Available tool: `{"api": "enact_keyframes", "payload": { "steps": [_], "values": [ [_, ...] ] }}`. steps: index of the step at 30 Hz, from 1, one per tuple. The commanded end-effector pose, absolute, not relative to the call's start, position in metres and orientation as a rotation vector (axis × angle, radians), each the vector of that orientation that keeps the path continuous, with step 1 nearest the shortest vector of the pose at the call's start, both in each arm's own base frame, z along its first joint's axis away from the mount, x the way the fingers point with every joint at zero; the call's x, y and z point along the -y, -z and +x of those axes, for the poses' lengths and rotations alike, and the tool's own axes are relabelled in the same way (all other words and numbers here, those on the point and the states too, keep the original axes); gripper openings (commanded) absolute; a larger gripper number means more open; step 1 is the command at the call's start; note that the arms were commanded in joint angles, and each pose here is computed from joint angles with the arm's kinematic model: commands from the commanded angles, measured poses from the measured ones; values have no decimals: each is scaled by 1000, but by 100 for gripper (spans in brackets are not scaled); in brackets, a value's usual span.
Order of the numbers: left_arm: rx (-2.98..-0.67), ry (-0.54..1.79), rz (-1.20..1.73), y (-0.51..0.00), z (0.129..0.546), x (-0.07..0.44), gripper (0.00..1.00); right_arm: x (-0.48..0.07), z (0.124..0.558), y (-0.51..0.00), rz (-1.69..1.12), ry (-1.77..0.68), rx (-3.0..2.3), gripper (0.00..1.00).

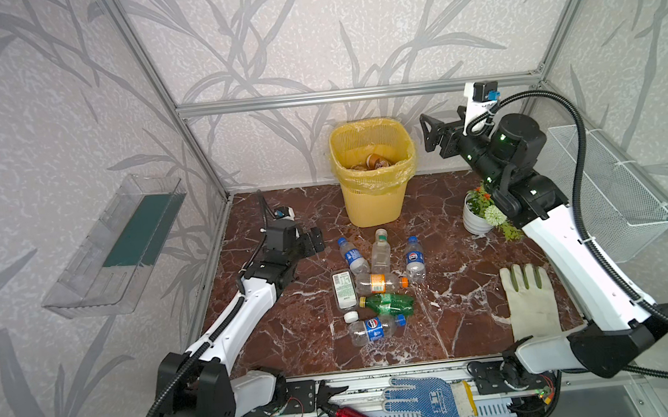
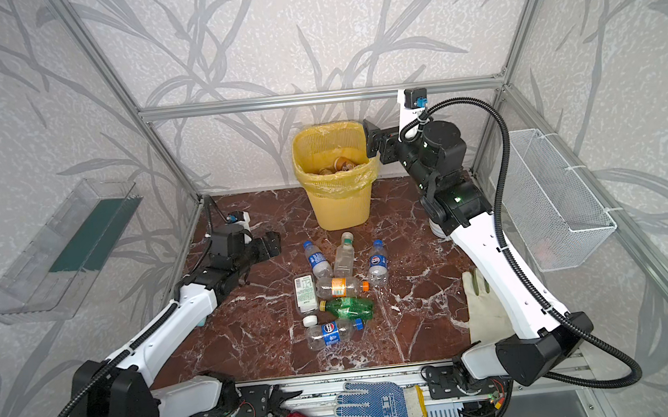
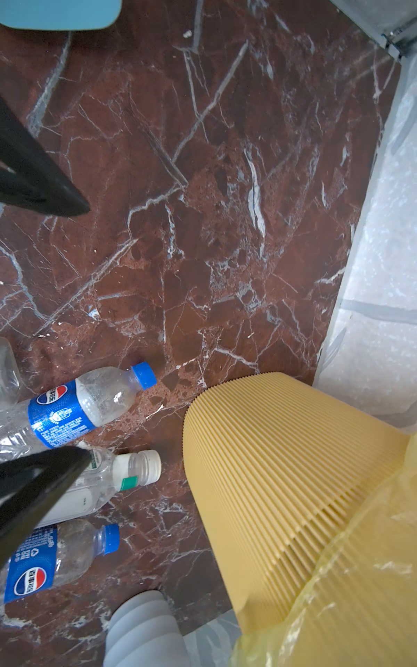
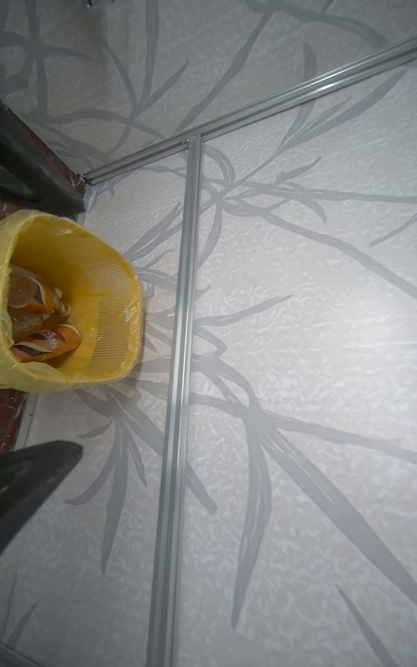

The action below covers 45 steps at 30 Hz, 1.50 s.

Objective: Throw the plastic bottles in the bin
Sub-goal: 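Lower the right gripper back toward the bottles while the left gripper lowers, then grasp the blue-capped clear bottle with the right gripper and drop it into the bin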

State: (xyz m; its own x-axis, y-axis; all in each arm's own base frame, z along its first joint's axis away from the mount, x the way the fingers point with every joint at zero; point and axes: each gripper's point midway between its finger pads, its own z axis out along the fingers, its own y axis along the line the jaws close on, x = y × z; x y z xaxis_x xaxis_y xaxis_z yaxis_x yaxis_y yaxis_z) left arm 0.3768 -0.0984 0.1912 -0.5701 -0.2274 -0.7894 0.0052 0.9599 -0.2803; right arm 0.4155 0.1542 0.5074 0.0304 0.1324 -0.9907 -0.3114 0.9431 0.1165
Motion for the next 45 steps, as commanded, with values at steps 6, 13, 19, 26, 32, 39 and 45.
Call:
{"api": "enact_keyframes", "payload": {
  "steps": [6, 13, 19, 26, 32, 39, 45],
  "values": [
    [-2213, 246, -121, -175, 371, 102, 99, -143, 413, -371, -80, -315, -1863, 96],
    [-2227, 183, -199, -160, 368, 89, 99, -146, 387, -211, 5, -350, -2261, 91],
    [-2238, 187, -202, -154, 369, 90, 99, -170, 369, -123, 17, -426, -2510, 88],
    [-2257, 166, -175, -148, 365, 89, 99, -183, 360, -68, 0, -449, -2708, 84],
    [-2261, 154, -175, -146, 363, 86, 99, -184, 354, -39, 5, -431, -2822, 77],
    [-2270, 150, -175, -142, 362, 86, 99, -186, 352, -37, 15, -455, -2815, 62],
    [-2279, 141, -179, -138, 362, 85, 99, -189, 367, -73, -33, -461, -2723, 50]
  ]
}}
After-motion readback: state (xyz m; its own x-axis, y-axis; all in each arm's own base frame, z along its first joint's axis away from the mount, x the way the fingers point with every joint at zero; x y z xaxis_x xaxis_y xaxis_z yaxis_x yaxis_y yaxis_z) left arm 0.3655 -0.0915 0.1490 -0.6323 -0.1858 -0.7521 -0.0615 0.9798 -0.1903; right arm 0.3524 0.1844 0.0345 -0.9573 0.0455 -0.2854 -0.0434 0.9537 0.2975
